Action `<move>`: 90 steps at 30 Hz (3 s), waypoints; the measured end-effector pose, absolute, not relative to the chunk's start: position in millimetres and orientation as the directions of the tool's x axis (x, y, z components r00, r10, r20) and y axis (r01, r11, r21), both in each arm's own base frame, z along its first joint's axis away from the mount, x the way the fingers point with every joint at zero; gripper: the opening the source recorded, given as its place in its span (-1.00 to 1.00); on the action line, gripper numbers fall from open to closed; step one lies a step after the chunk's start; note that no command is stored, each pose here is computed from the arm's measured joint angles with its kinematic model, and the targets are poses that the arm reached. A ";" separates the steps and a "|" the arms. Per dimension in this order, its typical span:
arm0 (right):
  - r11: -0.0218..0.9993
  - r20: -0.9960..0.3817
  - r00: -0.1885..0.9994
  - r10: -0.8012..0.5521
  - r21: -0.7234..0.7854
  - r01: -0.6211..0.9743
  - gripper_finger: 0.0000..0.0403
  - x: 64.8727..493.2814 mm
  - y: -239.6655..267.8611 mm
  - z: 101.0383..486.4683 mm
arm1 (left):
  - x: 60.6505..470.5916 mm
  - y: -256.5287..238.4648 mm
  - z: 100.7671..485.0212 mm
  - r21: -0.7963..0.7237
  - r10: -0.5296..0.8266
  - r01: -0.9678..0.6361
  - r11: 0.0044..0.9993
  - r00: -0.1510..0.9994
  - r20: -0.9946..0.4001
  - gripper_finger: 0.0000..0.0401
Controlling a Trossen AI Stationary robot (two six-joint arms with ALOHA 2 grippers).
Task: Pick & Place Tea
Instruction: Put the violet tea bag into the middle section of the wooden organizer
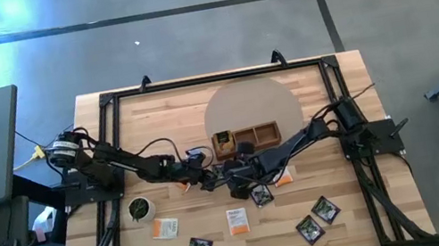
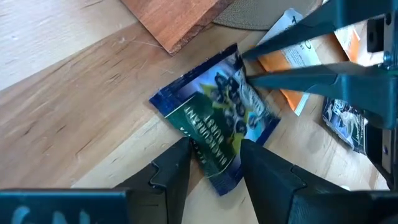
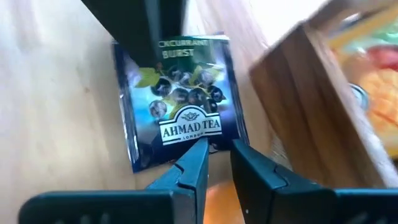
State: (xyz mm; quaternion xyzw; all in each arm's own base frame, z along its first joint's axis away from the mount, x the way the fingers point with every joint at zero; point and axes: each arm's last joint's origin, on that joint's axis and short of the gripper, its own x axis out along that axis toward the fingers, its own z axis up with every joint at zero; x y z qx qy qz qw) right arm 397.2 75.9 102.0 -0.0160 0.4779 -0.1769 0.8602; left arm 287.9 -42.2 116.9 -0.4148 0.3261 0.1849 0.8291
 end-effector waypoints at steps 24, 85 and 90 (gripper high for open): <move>0.966 -0.849 0.460 -0.258 -0.224 0.127 -0.95 376.1 94.7 136.4 | 308.2 -40.1 136.5 -0.494 -0.025 -0.379 0.783 0.773 -0.634 -0.94; 0.939 -0.701 0.703 -0.117 0.152 0.308 -0.99 160.9 95.9 196.0 | 413.3 36.6 206.4 0.388 0.407 -0.170 0.906 0.603 -0.686 -0.25; 0.940 -0.698 0.707 -0.117 0.153 0.306 -0.99 161.2 96.0 196.3 | 413.6 32.3 206.4 0.393 0.407 -0.164 0.905 0.605 -0.684 -0.09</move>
